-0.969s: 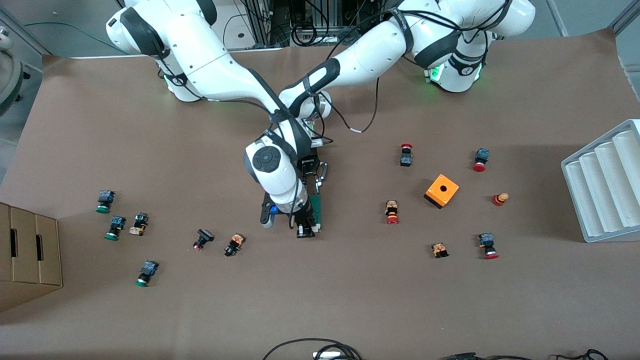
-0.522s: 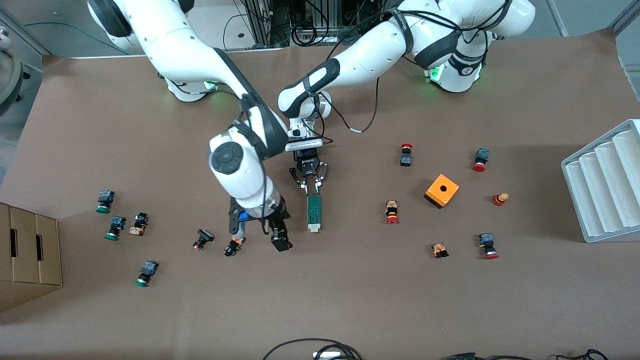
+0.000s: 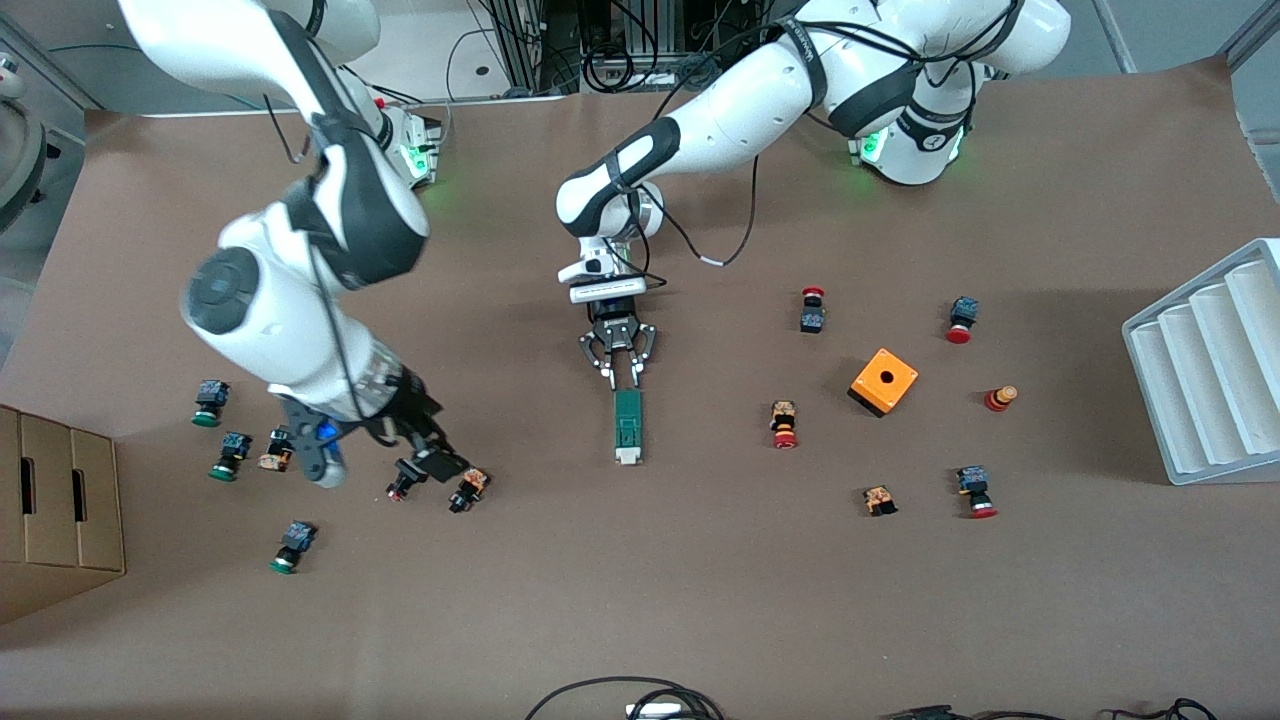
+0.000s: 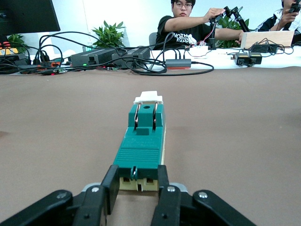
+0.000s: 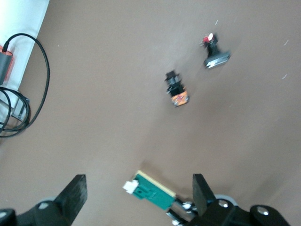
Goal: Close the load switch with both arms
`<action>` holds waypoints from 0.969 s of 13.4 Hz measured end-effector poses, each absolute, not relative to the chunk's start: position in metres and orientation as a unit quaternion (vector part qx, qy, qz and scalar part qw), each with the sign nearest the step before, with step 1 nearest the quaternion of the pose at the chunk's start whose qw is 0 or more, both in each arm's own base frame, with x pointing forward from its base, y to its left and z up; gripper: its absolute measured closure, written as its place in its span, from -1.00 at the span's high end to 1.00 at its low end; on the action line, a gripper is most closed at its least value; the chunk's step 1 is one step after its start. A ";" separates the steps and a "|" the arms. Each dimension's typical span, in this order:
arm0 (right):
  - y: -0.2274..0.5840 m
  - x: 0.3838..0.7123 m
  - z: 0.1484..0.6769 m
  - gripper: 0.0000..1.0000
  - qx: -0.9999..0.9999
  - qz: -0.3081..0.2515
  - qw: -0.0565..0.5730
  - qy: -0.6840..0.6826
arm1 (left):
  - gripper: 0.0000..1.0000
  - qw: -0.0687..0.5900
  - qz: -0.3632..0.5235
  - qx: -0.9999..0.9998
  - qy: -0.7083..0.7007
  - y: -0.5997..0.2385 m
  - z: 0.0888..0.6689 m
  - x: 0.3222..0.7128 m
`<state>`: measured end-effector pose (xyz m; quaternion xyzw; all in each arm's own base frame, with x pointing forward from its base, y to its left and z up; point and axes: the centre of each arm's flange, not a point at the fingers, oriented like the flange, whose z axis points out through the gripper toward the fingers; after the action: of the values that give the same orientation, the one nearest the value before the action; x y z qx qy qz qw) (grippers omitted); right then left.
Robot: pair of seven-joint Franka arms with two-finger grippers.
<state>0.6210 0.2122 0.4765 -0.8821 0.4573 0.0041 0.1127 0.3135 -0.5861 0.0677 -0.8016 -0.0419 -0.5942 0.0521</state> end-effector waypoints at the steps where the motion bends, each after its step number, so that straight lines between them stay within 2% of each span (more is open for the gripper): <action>1: 0.190 0.615 0.491 1.00 -0.898 0.001 0.112 0.425 | -0.17 0.052 -0.594 -0.802 -0.042 -0.586 0.068 0.314; 4: 0.103 0.594 0.532 1.00 -0.946 0.002 0.104 0.308 | 0.37 0.060 -0.594 -0.801 -0.038 -0.584 0.069 0.319; 6: 0.044 0.582 0.556 1.00 -0.970 -0.011 0.104 0.221 | 0.44 0.060 -0.596 -0.800 -0.037 -0.586 0.073 0.321; 8: 0.000 0.572 0.572 1.00 -0.982 -0.030 0.104 0.158 | 0.86 0.058 -0.598 -0.798 -0.039 -0.590 0.082 0.323; 9: -0.018 0.569 0.577 1.00 -0.985 -0.039 0.102 0.136 | 0.98 0.058 -0.598 -0.798 -0.040 -0.592 0.088 0.324; 13: -0.063 0.555 0.583 1.00 -0.991 -0.043 0.099 0.084 | 1.00 0.058 -0.585 -0.807 -0.054 -0.605 0.134 0.328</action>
<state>0.5547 -0.0630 0.5825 -0.9906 0.0844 -0.0428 0.0989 0.3282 -0.6048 0.1340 -0.8072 -0.0538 -0.5850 0.0581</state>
